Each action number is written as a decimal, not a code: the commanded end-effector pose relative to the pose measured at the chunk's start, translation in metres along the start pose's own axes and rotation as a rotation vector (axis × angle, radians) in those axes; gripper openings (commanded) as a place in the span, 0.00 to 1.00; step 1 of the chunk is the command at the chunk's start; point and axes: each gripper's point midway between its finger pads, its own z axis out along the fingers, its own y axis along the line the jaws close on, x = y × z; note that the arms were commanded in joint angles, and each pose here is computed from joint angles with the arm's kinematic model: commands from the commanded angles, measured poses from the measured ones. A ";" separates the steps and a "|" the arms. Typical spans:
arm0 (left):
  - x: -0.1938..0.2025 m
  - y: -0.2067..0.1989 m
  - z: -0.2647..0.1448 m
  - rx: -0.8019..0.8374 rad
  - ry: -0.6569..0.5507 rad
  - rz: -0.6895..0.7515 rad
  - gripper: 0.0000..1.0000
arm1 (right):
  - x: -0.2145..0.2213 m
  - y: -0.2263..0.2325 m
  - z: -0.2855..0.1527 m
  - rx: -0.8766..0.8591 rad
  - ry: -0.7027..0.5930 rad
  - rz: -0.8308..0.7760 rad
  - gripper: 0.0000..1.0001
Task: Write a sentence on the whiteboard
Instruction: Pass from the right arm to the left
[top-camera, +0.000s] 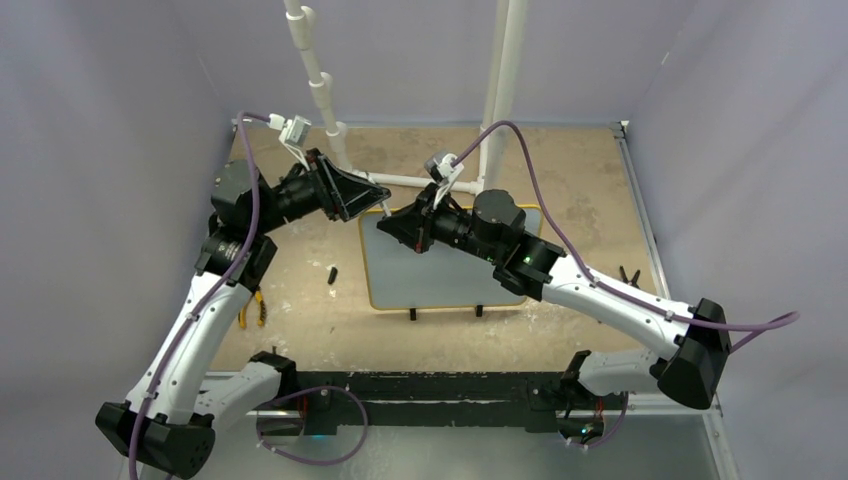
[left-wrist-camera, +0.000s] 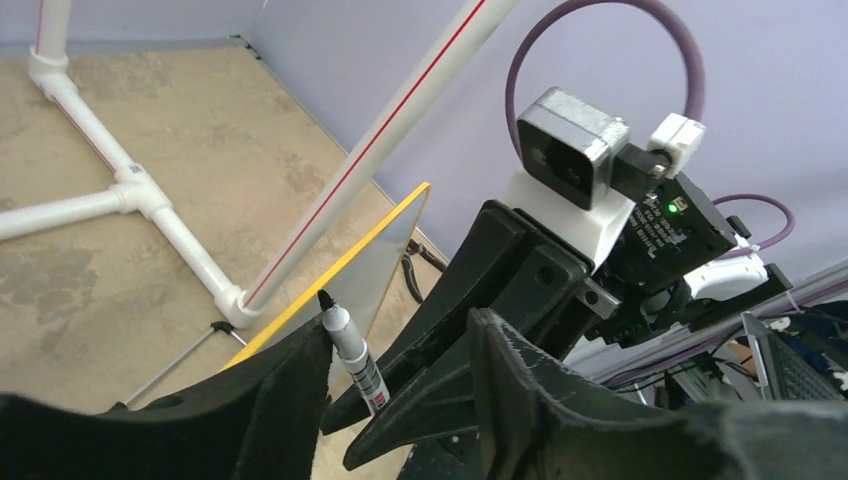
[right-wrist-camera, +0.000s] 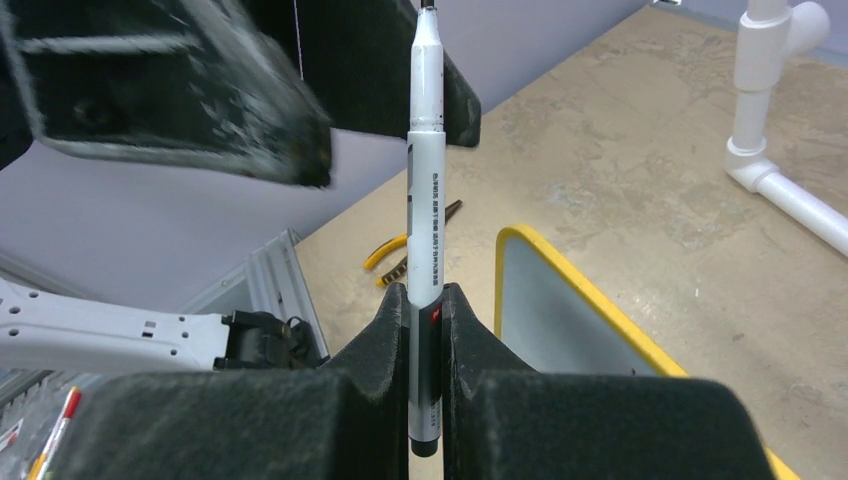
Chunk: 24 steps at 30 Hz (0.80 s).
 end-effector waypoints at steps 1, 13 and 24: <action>0.003 0.004 0.008 -0.034 0.002 -0.057 0.47 | -0.037 0.005 0.000 0.029 -0.095 -0.046 0.00; -0.005 0.015 0.012 -0.063 -0.134 -0.224 0.00 | -0.040 0.004 -0.004 0.052 -0.115 -0.063 0.04; -0.041 0.012 0.003 -0.066 -0.352 -0.407 0.00 | -0.078 0.022 -0.046 -0.069 -0.483 0.021 0.68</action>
